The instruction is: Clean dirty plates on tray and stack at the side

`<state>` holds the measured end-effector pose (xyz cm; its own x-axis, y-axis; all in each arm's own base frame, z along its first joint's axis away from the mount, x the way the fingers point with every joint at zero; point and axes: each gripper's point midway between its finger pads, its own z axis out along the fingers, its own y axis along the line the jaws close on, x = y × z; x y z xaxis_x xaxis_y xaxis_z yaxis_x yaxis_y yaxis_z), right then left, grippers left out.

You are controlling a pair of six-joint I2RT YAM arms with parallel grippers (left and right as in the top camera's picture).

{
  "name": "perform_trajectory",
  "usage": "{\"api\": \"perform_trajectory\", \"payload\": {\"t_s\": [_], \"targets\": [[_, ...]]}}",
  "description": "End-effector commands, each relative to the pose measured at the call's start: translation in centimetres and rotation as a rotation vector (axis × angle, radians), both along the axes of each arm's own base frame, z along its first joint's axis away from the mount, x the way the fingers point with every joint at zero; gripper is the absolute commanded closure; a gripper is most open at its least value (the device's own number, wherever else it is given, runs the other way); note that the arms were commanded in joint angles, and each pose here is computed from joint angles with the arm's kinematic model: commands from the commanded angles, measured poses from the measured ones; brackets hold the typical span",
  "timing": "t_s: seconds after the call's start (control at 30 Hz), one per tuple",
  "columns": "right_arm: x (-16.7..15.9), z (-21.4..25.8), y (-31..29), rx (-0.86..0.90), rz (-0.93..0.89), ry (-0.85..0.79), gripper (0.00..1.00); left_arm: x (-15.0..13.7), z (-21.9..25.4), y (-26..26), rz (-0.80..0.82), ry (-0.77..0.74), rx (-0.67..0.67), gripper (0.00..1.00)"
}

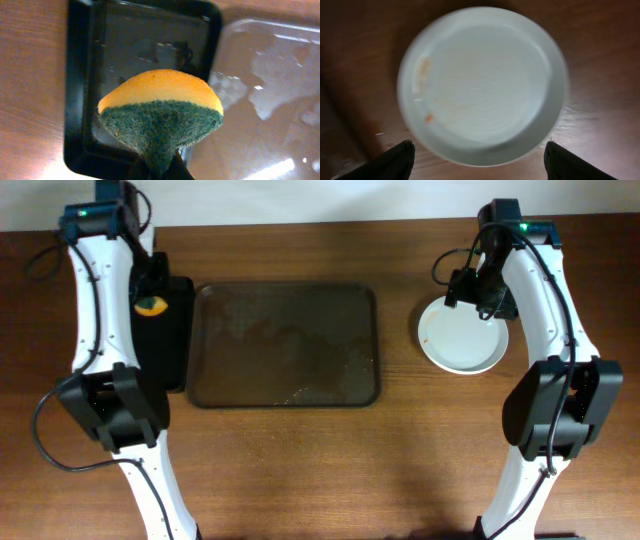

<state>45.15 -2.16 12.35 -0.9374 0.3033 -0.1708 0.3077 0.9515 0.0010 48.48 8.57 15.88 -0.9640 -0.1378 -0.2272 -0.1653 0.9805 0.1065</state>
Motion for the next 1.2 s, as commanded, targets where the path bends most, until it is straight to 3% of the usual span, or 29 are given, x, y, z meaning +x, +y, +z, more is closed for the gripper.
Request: {"api": "perform_trajectory", "payload": {"t_s": [0.0, 0.03, 0.07, 0.1, 0.2, 0.27, 0.33, 0.4, 0.43, 0.47, 0.5, 0.6, 0.83, 0.97, 1.03, 1.17], "targets": [[0.5, 1.0, 4.1, 0.071, 0.096, -0.028, 0.17, -2.0, -1.9, 3.2, 0.114, 0.059, 0.013, 1.0], [0.6, 1.0, 4.8, 0.044, 0.117, -0.033, 0.17, -2.8, -3.4, 3.2, 0.115, 0.102, 0.007, 0.78], [0.6, 1.0, 5.0, 0.029, 0.127, -0.035, 0.16, -3.5, -4.7, 3.0, 0.114, 0.14, 0.002, 0.16], [0.6, 1.0, 5.4, 0.028, 0.15, -0.034, 0.16, -3.9, -5.3, 3.0, 0.114, 0.162, -0.001, 0.01], [0.0, 2.6, 5.5, 0.028, 0.157, -0.036, 0.15, -4.0, -3.8, 2.7, 0.132, 0.134, -0.01, 0.01], [-0.5, 6.2, 5.4, 0.027, 0.158, -0.091, 0.15, -4.0, 0.1, 1.5, 0.12, 0.046, -0.061, 0.01], [-3.0, 12.9, 5.2, 0.027, 0.159, -0.186, 0.2, -4.4, 7.4, -0.1, 0.09, -0.154, -0.112, 0.01], [-6.2, 17.9, 5.0, 0.026, 0.163, -0.268, 0.21, -5.5, 11.0, -0.5, 0.08, -0.238, -0.111, 0.01], [-7.8, 19.8, 4.9, 0.025, 0.165, -0.301, 0.15, -5.7, 11.6, -0.5, 0.079, -0.252, -0.11, 0.01], [-10.4, 22.1, 4.7, 0.02, 0.18, -0.344, 0.02, -5.8, 11.7, -0.6, 0.078, -0.255, -0.109, 0.01], [-12.9, 23.9, 4.5, 0.02, 0.18, -0.378, 0.02, -5.8, 11.7, -0.6, 0.078, -0.254, -0.109, 0.01], [-15.7, 26.4, 4.4, 0.027, 0.18, -0.456, 0.02, -5.8, 11.7, -0.5, 0.079, -0.254, -0.109, 0.01], [-15.0, 26.3, 3.9, -0.003, 0.168, -0.461, 0.02, -5.8, 11.7, -0.5, 0.078, -0.254, -0.109, 0.01], [-10.4, 27.2, 5.0, -0.018, 0.281, -0.709, 0.02, -5.8, 11.7, -0.5, 0.079, -0.255, -0.109, 0.01], [-9.5, 24.9, 5.5, -0.038, 0.335, -0.874, 0.02, -5.8, 11.7, -0.5, 0.079, -0.254, -0.109, 0.01], [-14.1, 15.9, 5.3, -0.052, 0.334, -1.073, 0.02, -5.8, 11.7, -0.6, 0.078, -0.254, -0.109, 0.01]]}}
